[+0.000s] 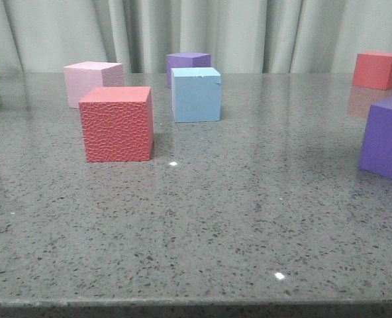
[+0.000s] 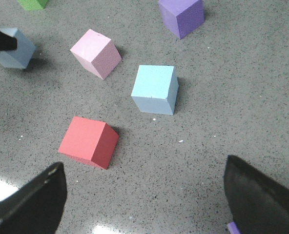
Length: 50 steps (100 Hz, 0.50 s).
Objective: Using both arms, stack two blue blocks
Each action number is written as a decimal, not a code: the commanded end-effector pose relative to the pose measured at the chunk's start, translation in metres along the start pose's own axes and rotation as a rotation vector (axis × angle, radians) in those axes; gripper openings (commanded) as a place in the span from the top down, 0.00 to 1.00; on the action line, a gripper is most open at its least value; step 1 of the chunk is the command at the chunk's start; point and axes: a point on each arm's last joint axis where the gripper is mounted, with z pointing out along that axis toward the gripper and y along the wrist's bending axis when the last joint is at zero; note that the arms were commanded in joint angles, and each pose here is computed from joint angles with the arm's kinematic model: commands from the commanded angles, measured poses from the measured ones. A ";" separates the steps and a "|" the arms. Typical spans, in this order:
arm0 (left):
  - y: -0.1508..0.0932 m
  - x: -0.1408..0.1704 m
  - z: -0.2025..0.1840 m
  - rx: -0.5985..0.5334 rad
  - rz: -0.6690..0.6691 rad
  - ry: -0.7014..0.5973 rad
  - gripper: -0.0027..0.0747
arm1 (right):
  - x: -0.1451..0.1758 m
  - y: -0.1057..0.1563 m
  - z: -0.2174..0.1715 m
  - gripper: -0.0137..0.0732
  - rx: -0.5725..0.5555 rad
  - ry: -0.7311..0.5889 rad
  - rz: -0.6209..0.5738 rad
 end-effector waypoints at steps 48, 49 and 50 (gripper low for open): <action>-0.089 -0.035 -0.101 0.234 0.011 -0.135 0.58 | -0.008 0.001 -0.018 0.10 0.005 -0.111 -0.046; -0.090 -0.035 -0.102 0.238 0.011 -0.136 0.58 | -0.007 0.000 -0.019 0.10 0.006 -0.115 -0.047; -0.092 -0.035 -0.102 0.241 0.003 -0.134 0.58 | -0.007 0.000 -0.019 0.10 0.007 -0.118 -0.049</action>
